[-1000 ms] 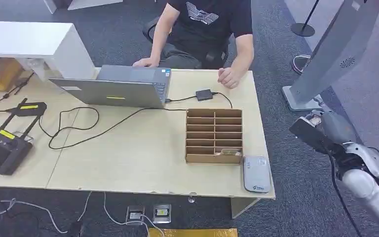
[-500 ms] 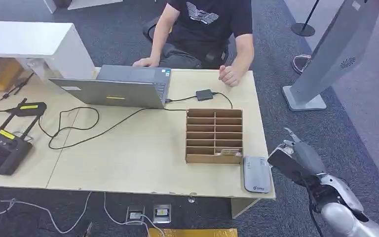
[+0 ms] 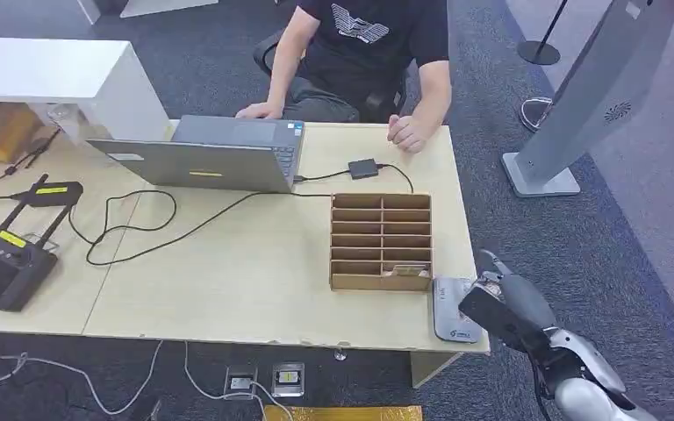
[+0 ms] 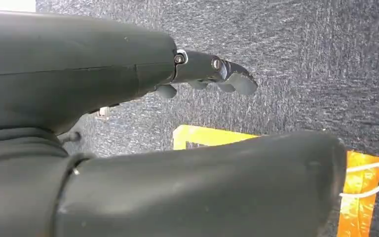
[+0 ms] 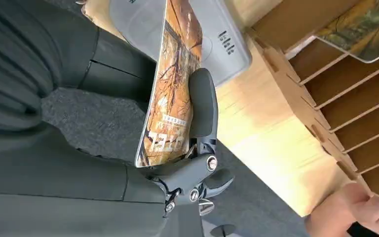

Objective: Pass the card to the sensor for recognition and then transmit it.

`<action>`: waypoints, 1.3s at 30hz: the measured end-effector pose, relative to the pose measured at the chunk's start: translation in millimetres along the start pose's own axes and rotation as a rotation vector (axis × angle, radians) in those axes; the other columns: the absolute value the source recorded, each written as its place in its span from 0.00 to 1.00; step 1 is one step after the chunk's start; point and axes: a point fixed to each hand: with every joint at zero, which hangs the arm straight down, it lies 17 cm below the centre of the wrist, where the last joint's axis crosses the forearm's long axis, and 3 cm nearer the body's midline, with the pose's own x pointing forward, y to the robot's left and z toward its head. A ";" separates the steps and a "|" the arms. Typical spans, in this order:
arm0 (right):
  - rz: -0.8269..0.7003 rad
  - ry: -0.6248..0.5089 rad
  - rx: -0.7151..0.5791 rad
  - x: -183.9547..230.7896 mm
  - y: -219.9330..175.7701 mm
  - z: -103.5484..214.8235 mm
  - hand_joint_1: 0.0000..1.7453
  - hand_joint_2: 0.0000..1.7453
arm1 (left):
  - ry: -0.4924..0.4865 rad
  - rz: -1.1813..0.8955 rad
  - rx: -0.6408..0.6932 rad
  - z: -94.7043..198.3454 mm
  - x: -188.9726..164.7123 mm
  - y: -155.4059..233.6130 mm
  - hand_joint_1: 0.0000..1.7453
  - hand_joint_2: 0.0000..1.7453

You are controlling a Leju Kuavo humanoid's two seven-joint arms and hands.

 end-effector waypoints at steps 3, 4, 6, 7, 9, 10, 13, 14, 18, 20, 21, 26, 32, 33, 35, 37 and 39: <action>-0.002 0.001 0.002 -0.2 1.0 0.3 1.00 1.00 | 0.003 0.000 0.003 0.0 -1.2 1.2 0.00 0.00; -0.006 0.003 0.004 -0.5 1.9 0.6 1.00 1.00 | 0.004 0.003 0.008 -0.1 -1.5 2.5 0.00 0.00; -0.028 0.012 0.008 -2.9 6.4 2.9 1.00 1.00 | 0.008 0.028 0.024 -0.5 -2.0 6.2 0.00 0.00; -0.038 0.019 0.010 -5.2 9.3 4.5 1.00 1.00 | 0.011 0.048 0.035 -0.7 -2.6 8.9 0.00 0.00; -0.058 0.030 0.015 -9.8 16.5 8.0 1.00 1.00 | 0.009 0.080 0.046 -0.8 -2.9 12.4 0.00 0.00; -0.068 0.035 0.017 -12.8 20.0 9.8 1.00 1.00 | 0.006 0.091 0.051 -0.8 -2.9 14.2 0.00 0.00; -0.098 0.053 0.030 -21.0 31.5 14.9 1.00 1.00 | 0.009 0.134 0.060 -0.7 -4.2 17.9 0.00 0.00; -0.118 0.060 0.039 -23.4 36.2 16.4 1.00 1.00 | 0.010 0.168 0.062 -0.7 -4.0 19.0 0.00 0.00; -0.165 0.078 0.056 -32.9 50.7 20.7 1.00 1.00 | -0.020 0.250 0.059 -0.3 2.1 20.7 0.00 0.00; -0.171 0.087 0.062 -37.6 55.0 21.9 1.00 1.00 | -0.025 0.267 0.063 -0.3 3.1 22.9 0.00 0.00; -0.172 0.087 0.062 -37.8 55.5 21.8 1.00 1.00 | -0.025 0.272 0.066 -0.3 2.8 24.2 0.00 0.00; -0.157 0.087 0.063 -39.5 56.4 21.7 1.00 1.00 | -0.022 0.292 0.077 -0.1 0.9 30.6 0.00 0.00; -0.127 0.093 0.066 -39.6 55.7 21.1 1.00 1.00 | -0.017 0.310 0.087 0.2 -2.8 33.9 0.00 0.00; -0.125 0.093 0.067 -38.7 55.2 20.6 1.00 1.00 | -0.014 0.312 0.090 0.3 -4.0 34.7 0.00 0.00; -0.124 0.091 0.073 -35.3 53.5 19.9 1.00 1.00 | -0.003 0.315 0.092 0.4 -6.7 35.2 0.00 0.00; -0.124 0.082 0.069 -30.0 47.7 18.1 1.00 1.00 | 0.009 0.320 0.094 0.4 -9.5 35.4 0.00 0.00; -0.120 0.068 0.054 -22.4 37.3 14.9 1.00 1.00 | 0.023 0.323 0.097 0.5 -12.4 36.0 0.00 0.00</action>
